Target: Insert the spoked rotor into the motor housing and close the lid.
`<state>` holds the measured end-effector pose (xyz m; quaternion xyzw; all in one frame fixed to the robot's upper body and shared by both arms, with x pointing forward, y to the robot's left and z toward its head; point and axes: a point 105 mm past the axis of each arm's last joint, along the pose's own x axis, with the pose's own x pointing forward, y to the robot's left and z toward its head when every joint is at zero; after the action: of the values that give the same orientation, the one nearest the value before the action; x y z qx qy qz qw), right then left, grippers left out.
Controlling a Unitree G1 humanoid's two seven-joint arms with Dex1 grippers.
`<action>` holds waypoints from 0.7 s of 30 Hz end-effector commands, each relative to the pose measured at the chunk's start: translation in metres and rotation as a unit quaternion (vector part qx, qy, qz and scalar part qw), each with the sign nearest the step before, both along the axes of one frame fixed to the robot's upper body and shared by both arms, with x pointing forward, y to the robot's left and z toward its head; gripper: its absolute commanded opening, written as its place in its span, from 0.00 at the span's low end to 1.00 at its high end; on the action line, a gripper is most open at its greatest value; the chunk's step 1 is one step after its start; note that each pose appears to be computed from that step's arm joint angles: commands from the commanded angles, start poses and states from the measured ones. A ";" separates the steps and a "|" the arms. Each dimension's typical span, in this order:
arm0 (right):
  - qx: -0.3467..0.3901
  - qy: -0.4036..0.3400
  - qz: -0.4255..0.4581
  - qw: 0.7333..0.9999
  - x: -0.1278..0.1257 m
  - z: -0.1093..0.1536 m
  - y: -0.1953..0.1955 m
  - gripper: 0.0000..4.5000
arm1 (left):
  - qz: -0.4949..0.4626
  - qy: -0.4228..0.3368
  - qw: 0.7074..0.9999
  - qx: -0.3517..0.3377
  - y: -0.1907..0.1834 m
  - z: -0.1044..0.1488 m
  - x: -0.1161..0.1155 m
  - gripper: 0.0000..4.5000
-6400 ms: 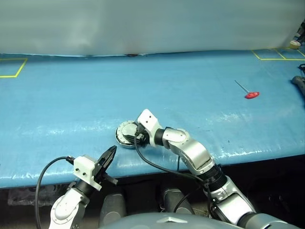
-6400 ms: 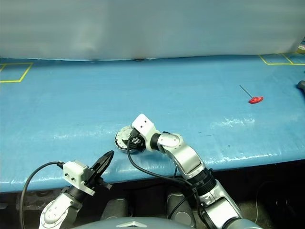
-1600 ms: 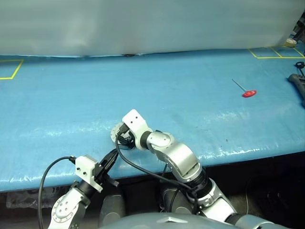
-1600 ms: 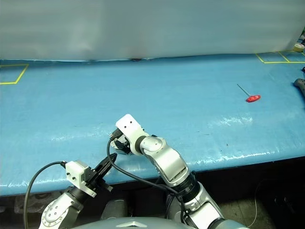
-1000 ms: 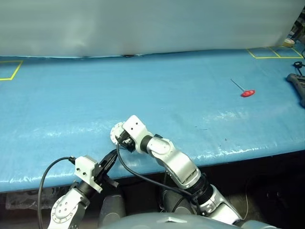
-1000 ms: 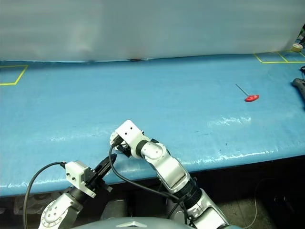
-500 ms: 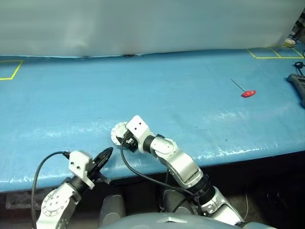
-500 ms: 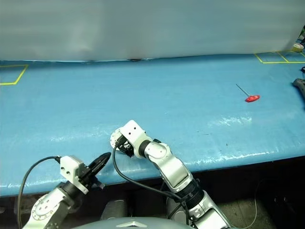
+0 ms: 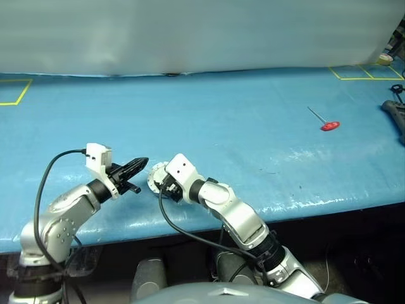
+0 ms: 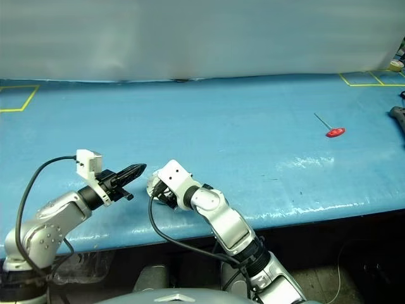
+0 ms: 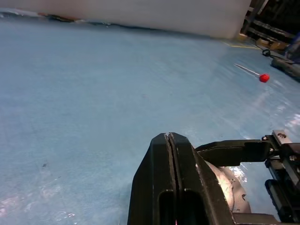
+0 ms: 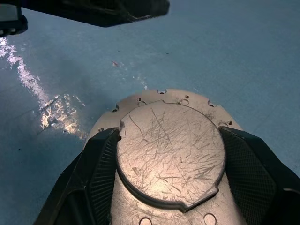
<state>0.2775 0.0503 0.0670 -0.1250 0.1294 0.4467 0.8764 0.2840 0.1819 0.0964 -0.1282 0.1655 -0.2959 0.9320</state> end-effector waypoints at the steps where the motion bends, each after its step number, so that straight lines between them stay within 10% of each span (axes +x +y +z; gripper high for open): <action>1: -0.028 0.032 -0.005 0.999 -0.003 -0.020 -0.005 0.68 | -0.025 0.027 0.999 0.005 -0.002 -0.005 0.005 0.00; 21: -0.014 0.048 -0.007 0.999 -0.006 -0.019 -0.011 0.68 | -0.109 0.111 0.987 0.047 -0.017 -0.034 -0.006 0.00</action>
<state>0.2778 0.0449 0.0665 -0.1160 0.1355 0.4414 0.8794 0.2861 0.1742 0.0727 -0.0958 0.2718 -0.3574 0.8884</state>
